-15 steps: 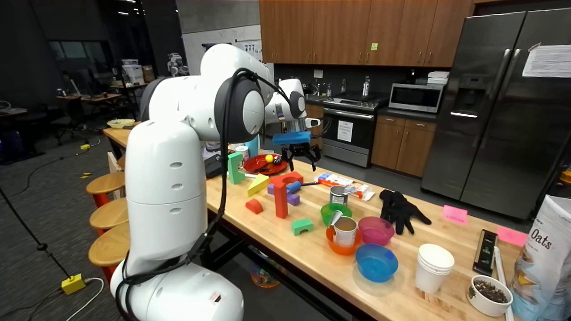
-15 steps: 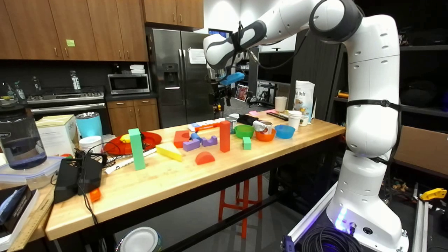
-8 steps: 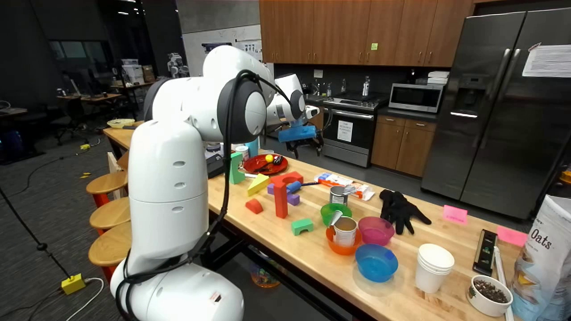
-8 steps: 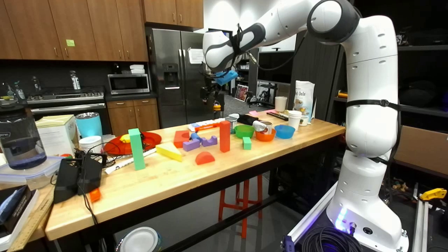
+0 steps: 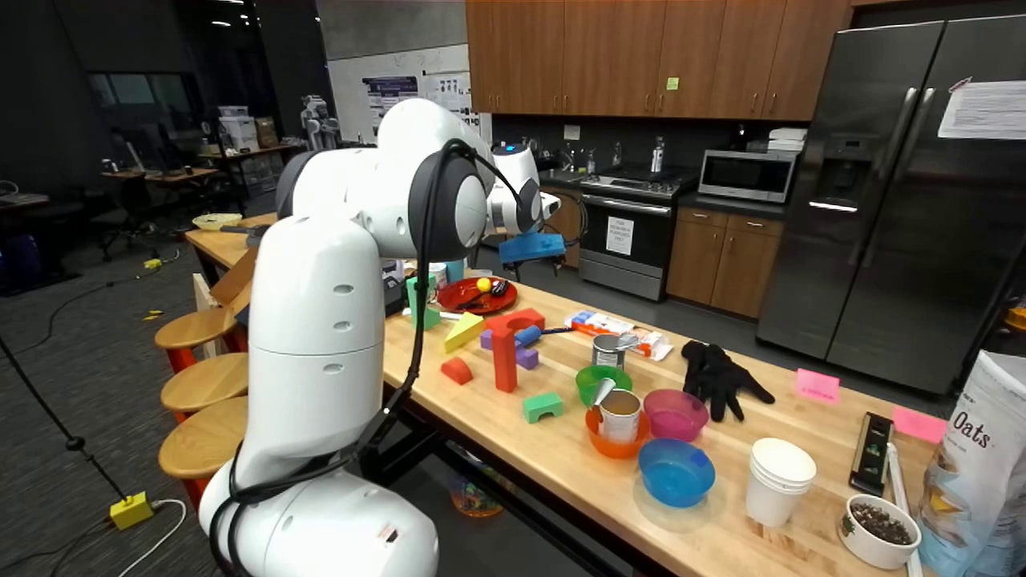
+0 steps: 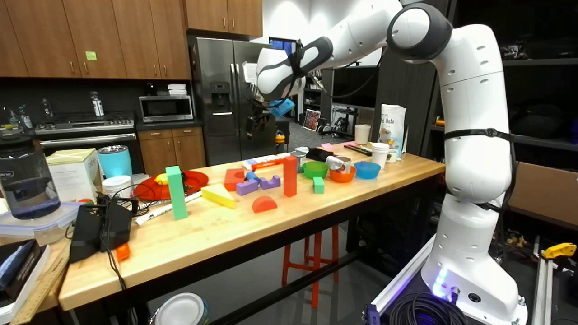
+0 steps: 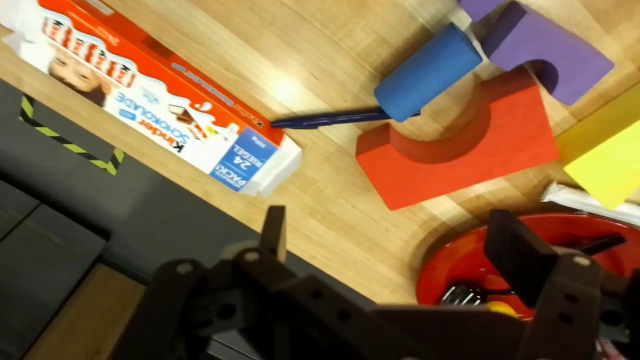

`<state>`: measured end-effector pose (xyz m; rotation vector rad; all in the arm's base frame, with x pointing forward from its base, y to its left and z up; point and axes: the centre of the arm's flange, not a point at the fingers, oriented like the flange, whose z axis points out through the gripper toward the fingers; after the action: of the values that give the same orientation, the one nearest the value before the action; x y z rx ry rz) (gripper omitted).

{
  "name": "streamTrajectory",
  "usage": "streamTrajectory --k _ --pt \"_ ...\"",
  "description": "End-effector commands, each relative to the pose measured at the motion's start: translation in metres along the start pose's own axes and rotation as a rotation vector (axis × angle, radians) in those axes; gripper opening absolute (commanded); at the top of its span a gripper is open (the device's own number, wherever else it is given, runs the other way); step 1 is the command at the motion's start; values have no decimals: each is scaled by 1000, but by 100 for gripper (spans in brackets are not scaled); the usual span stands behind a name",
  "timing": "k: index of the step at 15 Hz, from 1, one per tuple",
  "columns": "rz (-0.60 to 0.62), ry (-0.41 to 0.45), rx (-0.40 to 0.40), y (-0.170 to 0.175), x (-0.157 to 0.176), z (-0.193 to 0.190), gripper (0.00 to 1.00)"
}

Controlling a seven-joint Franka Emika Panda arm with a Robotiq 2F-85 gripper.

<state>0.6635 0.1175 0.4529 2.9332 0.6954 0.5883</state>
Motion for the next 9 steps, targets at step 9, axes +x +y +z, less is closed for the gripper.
streamTrajectory --k 9 --pt "-52 -224 245 -48 -25 16 100"
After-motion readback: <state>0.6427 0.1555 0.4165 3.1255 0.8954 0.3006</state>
